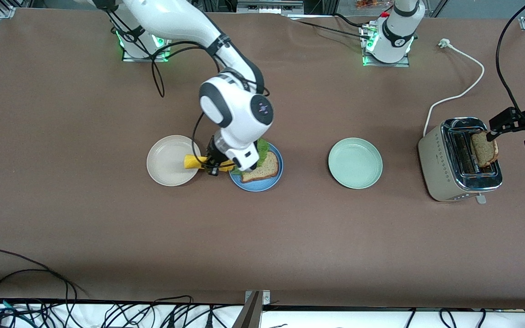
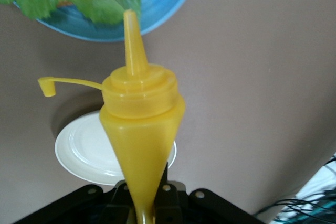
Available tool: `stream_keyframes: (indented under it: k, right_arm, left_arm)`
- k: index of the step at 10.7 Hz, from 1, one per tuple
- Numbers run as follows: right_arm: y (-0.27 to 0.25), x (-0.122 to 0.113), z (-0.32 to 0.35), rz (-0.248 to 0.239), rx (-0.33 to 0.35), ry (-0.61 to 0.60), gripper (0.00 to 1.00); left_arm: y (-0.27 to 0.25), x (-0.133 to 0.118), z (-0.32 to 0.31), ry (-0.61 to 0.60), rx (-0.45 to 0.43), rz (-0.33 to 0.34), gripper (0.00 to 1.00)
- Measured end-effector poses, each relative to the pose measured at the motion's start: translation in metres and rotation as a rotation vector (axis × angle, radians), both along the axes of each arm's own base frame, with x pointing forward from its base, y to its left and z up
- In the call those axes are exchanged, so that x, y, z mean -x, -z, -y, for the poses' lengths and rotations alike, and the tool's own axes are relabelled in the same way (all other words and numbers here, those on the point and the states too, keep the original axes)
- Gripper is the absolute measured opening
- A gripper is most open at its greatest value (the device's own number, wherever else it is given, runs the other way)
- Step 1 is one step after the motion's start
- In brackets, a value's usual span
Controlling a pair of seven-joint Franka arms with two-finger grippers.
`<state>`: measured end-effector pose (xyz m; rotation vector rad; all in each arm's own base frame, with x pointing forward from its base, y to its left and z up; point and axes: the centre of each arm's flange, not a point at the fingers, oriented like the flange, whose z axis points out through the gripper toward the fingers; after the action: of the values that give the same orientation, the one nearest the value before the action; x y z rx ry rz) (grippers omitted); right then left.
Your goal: Make sandwich in blue plate with both arms
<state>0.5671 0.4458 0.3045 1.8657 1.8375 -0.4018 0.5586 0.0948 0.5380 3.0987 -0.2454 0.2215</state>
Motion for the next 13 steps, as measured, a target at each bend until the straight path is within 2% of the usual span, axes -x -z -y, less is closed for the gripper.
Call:
stream_keyframes:
  k: [3,6,10,11,13]
  right_arm:
    - [0.026,0.017,-0.02,0.035,0.111,-0.099,0.07]
    - [0.04,0.041,-0.043,0.057,0.177,-0.18,0.07]
    - [0.039,0.04,-0.038,0.057,0.202,-0.169,0.07]
    - [0.039,0.039,-0.032,0.045,0.218,-0.146,0.07]
    - [0.035,0.035,-0.02,0.022,0.201,-0.059,0.06]
  left_arm:
    - [-0.005,0.0,0.003,-0.005,0.0,0.009,1.0]
    - [-0.027,0.0,0.006,0.002,0.002,0.003,1.0]
    - [-0.037,-0.002,0.026,-0.007,0.008,0.0,1.0]
    - [-0.039,-0.003,0.03,-0.006,0.008,-0.001,1.0]
    - [-0.041,-0.004,0.041,-0.023,0.008,-0.004,1.0]
